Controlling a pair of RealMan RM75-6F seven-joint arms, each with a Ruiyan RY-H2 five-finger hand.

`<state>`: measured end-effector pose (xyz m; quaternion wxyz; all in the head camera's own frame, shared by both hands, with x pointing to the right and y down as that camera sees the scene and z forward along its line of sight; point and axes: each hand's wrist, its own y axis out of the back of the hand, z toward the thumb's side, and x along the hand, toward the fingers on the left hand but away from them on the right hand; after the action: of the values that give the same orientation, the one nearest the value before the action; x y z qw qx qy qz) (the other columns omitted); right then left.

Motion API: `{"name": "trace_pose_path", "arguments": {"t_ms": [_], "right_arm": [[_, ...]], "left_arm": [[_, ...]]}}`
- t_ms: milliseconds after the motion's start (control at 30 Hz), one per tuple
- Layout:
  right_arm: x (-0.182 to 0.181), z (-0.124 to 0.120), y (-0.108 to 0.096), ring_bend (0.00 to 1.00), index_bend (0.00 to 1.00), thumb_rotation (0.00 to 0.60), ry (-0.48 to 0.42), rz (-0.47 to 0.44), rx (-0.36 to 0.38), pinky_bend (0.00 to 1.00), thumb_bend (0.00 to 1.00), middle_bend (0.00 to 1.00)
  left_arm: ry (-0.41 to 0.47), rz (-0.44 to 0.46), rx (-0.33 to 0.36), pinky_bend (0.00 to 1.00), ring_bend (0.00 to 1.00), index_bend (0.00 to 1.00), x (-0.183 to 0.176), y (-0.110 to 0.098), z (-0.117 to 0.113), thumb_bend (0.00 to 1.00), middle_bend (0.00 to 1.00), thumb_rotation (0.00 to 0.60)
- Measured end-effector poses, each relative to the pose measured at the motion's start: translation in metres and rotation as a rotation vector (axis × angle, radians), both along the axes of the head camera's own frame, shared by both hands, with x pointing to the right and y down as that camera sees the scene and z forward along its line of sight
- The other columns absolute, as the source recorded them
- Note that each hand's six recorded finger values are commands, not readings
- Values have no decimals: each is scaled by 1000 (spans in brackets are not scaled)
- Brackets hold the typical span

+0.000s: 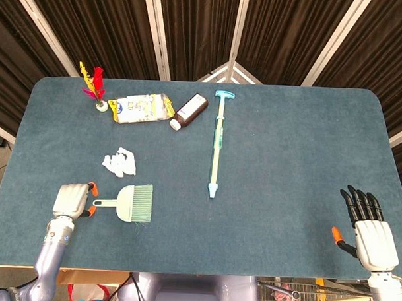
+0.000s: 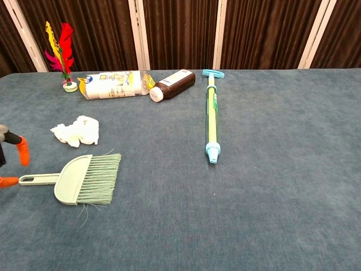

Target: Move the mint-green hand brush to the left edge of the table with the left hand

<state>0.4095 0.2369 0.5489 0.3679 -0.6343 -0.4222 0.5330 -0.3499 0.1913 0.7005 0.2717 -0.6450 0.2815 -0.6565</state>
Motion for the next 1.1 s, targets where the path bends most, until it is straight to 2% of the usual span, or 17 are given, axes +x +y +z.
{"name": "trace_pose_path", "arguments": {"t_ms": [200, 700, 767, 867, 933, 1100], "right_arm": [[1, 0, 0, 0, 0, 600, -4, 4, -5, 0, 376, 0], [0, 1, 1, 0, 0, 600, 0, 6, -12, 0, 376, 0], [0, 1, 1, 0, 0, 600, 0, 6, -13, 0, 376, 0], [0, 1, 1, 0, 0, 600, 0, 5, -15, 0, 376, 0], [0, 2, 1, 0, 0, 600, 0, 6, -15, 0, 375, 0], [0, 1, 2, 0, 0, 600, -2, 8, -14, 0, 376, 0]], "left_arm": [[5, 3, -16, 1000, 1000, 454, 13, -3, 10, 393, 1000, 600], [38, 3, -37, 1000, 1000, 469, 25, 2, 15, 397, 1000, 600], [37, 4, -38, 1000, 1000, 506, 25, 2, 16, 443, 1000, 600], [33, 4, -42, 1000, 1000, 643, 26, 1, 18, 618, 1000, 600], [33, 4, -45, 1000, 1000, 713, 27, 2, 20, 697, 1000, 600], [46, -1, -31, 1000, 1000, 753, 31, -1, 15, 731, 1000, 600]]}}
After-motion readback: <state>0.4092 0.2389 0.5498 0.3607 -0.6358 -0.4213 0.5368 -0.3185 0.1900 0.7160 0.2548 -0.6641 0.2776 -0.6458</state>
